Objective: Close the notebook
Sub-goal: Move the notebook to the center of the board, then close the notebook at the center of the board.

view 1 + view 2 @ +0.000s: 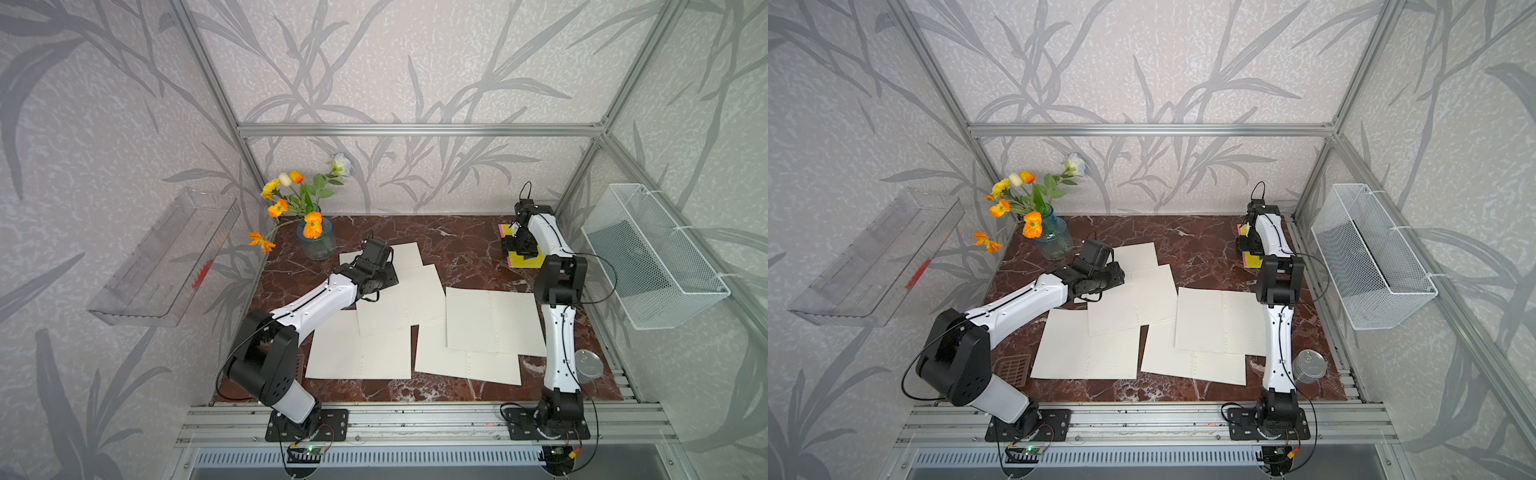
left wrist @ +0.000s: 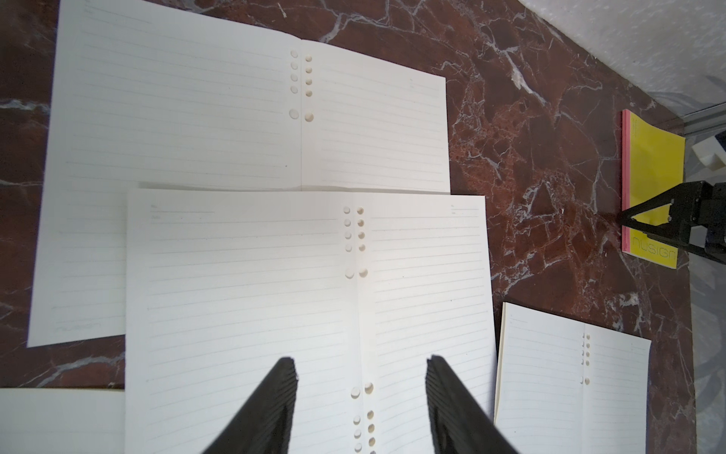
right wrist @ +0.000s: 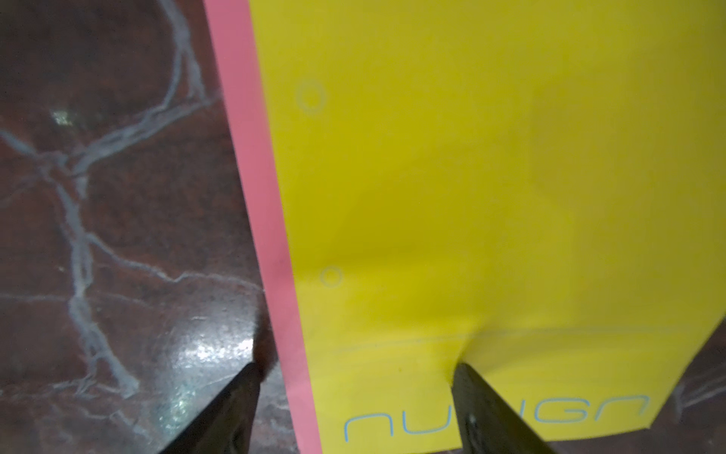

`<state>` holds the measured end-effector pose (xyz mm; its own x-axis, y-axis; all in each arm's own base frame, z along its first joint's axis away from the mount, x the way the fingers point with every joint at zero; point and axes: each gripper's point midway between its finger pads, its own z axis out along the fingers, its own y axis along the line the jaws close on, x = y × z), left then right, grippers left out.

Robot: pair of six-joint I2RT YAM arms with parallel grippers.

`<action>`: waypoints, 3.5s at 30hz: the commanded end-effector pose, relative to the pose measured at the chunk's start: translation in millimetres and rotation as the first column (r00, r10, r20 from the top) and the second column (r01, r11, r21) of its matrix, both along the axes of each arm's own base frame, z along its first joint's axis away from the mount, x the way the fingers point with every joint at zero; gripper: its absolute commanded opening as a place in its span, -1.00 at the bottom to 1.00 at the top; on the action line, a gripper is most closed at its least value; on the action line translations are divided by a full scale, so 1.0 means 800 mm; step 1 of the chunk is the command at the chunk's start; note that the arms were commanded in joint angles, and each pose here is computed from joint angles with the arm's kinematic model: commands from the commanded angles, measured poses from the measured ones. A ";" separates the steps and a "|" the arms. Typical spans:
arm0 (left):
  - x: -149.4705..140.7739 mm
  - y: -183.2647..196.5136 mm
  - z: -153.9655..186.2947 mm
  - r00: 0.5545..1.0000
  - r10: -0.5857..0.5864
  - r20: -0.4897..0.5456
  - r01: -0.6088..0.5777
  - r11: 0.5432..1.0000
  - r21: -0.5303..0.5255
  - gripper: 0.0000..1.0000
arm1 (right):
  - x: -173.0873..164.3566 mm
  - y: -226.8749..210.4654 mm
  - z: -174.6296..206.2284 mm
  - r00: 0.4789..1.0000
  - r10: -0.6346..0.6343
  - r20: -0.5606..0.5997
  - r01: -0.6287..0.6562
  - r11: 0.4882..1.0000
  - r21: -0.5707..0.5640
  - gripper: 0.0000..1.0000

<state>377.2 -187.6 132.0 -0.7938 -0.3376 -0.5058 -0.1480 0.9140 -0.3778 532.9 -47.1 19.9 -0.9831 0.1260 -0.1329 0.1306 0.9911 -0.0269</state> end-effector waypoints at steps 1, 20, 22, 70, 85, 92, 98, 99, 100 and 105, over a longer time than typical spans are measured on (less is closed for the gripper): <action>-0.003 0.010 0.019 1.000 0.011 0.029 -0.012 1.000 0.016 0.10 | 0.003 0.015 0.014 0.999 0.020 0.033 -0.022 0.996 0.083 0.55; -0.014 -0.019 0.005 0.997 -0.076 -0.009 0.075 0.994 -0.081 0.13 | -0.059 0.101 0.096 0.983 0.055 0.174 -0.082 0.986 0.148 0.56; -0.018 -0.031 -0.001 0.993 -0.112 -0.030 0.108 0.989 -0.104 0.12 | -0.086 0.110 0.091 0.983 0.035 0.179 -0.066 0.983 0.171 0.56; -0.123 -0.239 -0.105 0.841 -0.527 -0.122 0.501 0.843 -0.195 0.03 | -0.283 0.134 0.016 0.991 -0.034 0.132 0.013 0.988 0.157 0.26; -0.133 -0.262 -0.119 0.816 -0.561 -0.140 0.522 0.819 -0.240 -0.06 | -0.283 0.136 0.013 0.991 -0.030 0.128 0.010 0.987 0.161 0.25; -0.138 -0.272 -0.117 0.801 -0.583 -0.132 0.534 0.797 -0.283 -0.10 | -0.283 0.137 0.011 0.992 -0.028 0.125 0.006 0.986 0.166 0.24; -0.138 -0.277 -0.106 0.799 -0.592 -0.101 0.542 0.783 -0.304 -0.14 | -0.283 0.139 0.010 0.992 -0.026 0.123 0.004 0.985 0.173 0.24; -0.138 -0.277 -0.106 0.798 -0.594 -0.096 0.544 0.781 -0.307 -0.15 | -0.284 0.138 0.010 0.992 -0.027 0.122 0.005 0.985 0.173 0.24; -0.138 -0.278 -0.103 0.799 -0.595 -0.088 0.545 0.778 -0.312 -0.15 | -0.284 0.139 0.010 0.992 -0.025 0.121 0.003 0.985 0.173 0.24; -0.138 -0.279 -0.097 0.798 -0.598 -0.071 0.550 0.772 -0.319 -0.20 | -0.284 0.139 0.011 0.992 -0.025 0.126 0.002 0.984 0.176 0.24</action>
<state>268.7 -405.3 43.7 -0.9495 0.1051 -0.2956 0.2735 0.7391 -0.6156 307.7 63.6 31.3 -0.9554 0.1822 -0.2324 0.1463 0.9756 0.1636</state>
